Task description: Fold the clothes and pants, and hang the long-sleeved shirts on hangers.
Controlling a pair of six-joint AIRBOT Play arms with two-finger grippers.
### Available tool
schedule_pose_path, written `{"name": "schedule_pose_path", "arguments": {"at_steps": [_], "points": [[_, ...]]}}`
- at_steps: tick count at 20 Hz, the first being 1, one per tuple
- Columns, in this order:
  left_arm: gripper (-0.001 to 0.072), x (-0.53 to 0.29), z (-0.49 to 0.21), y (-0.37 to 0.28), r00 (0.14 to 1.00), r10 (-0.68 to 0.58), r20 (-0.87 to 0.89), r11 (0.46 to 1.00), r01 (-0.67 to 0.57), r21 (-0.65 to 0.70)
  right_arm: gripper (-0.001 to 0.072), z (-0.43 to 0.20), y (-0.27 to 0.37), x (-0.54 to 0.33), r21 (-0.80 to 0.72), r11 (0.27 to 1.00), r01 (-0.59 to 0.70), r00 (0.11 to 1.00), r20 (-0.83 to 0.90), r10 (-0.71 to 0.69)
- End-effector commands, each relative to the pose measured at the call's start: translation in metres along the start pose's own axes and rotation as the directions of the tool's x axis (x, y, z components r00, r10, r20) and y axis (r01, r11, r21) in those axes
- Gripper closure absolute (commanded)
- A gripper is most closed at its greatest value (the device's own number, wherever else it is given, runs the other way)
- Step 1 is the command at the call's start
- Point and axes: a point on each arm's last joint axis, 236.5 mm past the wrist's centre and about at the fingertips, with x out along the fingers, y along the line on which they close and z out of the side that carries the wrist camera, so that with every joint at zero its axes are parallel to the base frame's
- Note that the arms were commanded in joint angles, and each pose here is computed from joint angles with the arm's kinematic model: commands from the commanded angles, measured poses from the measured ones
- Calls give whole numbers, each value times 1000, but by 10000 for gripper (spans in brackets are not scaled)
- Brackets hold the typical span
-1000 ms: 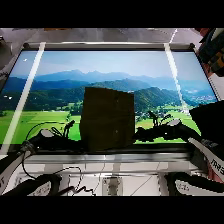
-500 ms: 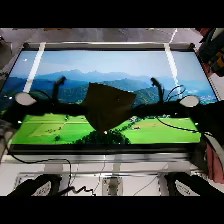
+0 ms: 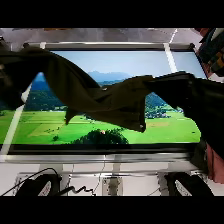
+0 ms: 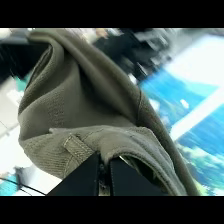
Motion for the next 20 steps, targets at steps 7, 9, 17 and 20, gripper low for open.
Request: {"name": "schedule_pose_path", "arguments": {"at_steps": [7,9,17,20], "points": [[677,14,-157,55,907,128,-402,832,-319,-454,665,-66,-126,-9,660,679,323,922,-57,-383],[677,61,-226,85,887,115,-447,750,-373,-547,665,-93,-202,-5,827,476,301,859,-19,-512],[677,154,-370,145,827,137,-545,551,-521,-652,665,-181,-374,-1,850,251,464,642,-128,-756],[677,132,-402,103,731,-39,-681,619,-517,-591,664,-201,-366,3,638,409,652,659,-211,-721]]}}
